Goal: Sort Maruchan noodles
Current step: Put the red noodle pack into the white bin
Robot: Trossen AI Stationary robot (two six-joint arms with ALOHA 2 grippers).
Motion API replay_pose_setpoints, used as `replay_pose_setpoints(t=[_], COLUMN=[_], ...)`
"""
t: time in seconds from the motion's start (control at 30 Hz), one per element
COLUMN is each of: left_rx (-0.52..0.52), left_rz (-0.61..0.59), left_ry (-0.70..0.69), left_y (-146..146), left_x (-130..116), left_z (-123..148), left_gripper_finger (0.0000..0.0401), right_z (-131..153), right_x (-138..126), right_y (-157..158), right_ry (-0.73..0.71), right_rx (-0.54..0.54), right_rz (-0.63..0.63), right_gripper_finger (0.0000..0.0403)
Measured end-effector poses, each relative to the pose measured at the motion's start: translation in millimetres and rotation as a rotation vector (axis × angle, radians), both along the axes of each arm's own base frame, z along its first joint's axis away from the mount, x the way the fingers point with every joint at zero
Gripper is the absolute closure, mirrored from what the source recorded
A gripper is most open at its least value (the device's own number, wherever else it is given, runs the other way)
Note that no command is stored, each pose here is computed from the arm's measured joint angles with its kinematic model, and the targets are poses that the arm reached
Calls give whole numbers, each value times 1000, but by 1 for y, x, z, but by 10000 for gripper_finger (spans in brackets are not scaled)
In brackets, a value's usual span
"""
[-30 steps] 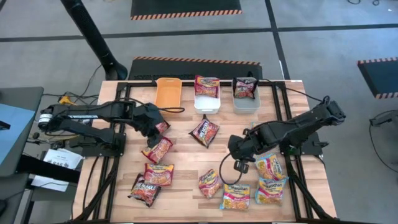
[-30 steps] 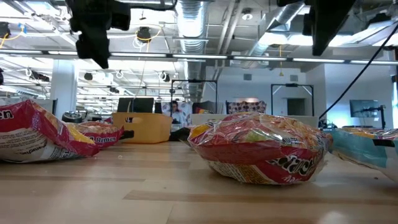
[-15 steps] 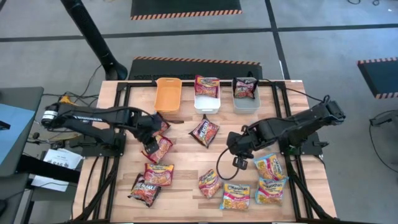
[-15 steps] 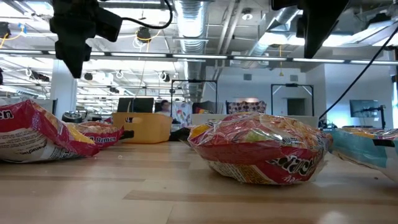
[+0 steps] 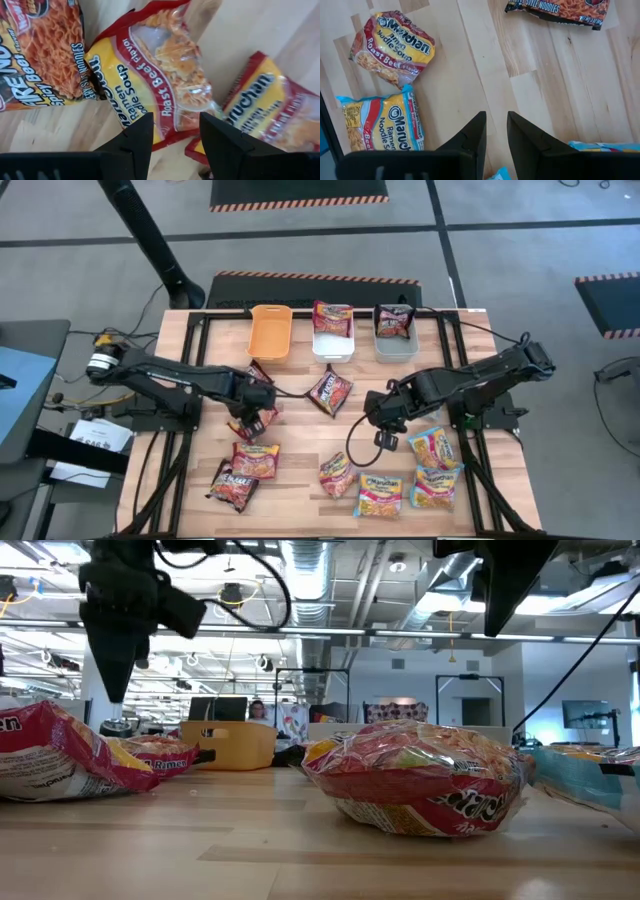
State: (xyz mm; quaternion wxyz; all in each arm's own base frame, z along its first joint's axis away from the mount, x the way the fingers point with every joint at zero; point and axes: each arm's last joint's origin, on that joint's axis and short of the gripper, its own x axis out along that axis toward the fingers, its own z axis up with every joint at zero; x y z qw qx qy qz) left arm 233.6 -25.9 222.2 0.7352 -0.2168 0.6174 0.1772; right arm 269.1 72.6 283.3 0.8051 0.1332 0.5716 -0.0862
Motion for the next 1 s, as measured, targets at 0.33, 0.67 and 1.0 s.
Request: replay_pose_setpoints(t=[0.33, 0.67, 1.0], left_rx=[-15, 11, 3], left_rz=[22, 22, -39], left_ry=[108, 191, 178], left_y=[-3, -4, -4], left_x=[24, 32, 33], left_z=[-39, -61, -61], left_gripper_finger=[255, 255, 339], right_z=[0, 0, 0], right_x=[0, 0, 0], right_y=[0, 0, 0], right_ry=[1, 1, 0], right_rx=[-1, -2, -3], right_rz=[2, 7, 7], right_gripper_finger=[300, 300, 300])
